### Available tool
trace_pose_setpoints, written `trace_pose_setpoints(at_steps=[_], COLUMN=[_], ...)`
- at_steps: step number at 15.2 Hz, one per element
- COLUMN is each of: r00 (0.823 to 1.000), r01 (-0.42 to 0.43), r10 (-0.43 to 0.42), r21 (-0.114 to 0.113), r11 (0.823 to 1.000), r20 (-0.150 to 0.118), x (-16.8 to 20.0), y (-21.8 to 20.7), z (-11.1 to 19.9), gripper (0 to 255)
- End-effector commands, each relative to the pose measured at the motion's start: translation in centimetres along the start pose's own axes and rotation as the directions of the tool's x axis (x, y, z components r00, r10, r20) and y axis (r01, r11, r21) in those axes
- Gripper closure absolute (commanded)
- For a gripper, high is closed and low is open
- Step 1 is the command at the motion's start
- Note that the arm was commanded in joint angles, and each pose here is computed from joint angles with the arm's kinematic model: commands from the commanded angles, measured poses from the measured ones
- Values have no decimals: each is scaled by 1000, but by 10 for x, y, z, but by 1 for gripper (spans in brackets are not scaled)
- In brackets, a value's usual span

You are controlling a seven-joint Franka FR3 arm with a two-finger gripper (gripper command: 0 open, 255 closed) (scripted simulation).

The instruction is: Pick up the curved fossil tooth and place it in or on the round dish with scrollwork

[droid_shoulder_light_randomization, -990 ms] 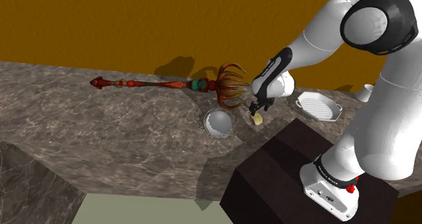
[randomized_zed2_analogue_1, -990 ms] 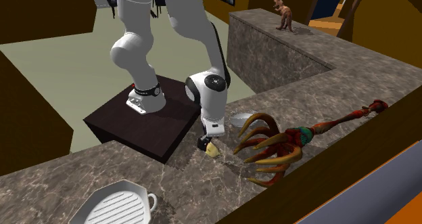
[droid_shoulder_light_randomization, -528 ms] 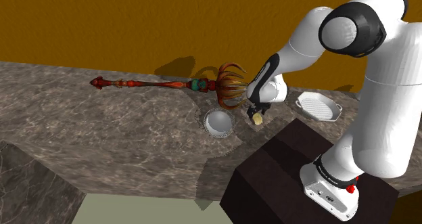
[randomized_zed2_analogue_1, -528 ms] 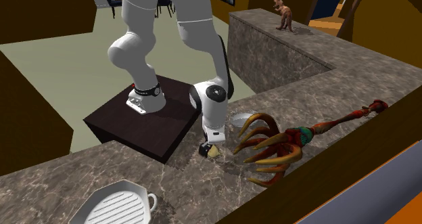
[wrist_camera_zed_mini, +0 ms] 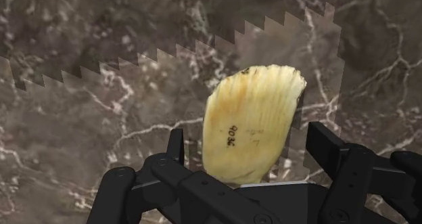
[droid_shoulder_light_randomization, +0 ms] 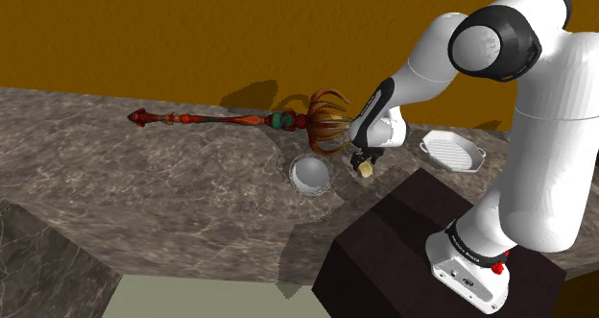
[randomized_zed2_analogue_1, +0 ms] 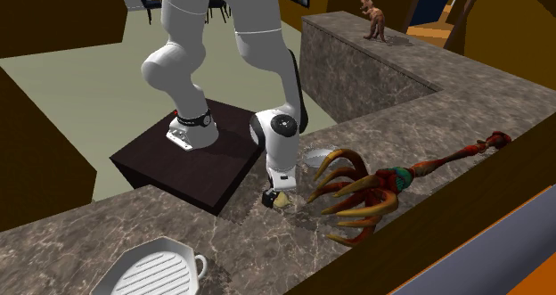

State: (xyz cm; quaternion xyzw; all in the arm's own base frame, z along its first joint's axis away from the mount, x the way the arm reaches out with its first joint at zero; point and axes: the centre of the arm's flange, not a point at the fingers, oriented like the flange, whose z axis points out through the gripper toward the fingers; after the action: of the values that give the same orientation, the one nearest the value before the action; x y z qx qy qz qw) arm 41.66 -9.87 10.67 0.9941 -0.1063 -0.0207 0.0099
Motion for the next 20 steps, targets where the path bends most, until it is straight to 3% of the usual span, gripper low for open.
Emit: trace_pose_setpoints(at_steps=[1, 10, 20], r00=[1000, 1000, 1000], r01=[0, 0, 0], r10=[0, 0, 0], r21=[0, 0, 0], r11=[1000, 1000, 1000], r20=[0, 0, 0], x=[0, 0, -2], y=[0, 0, 1], z=[0, 0, -53], gripper=[255, 255, 255])
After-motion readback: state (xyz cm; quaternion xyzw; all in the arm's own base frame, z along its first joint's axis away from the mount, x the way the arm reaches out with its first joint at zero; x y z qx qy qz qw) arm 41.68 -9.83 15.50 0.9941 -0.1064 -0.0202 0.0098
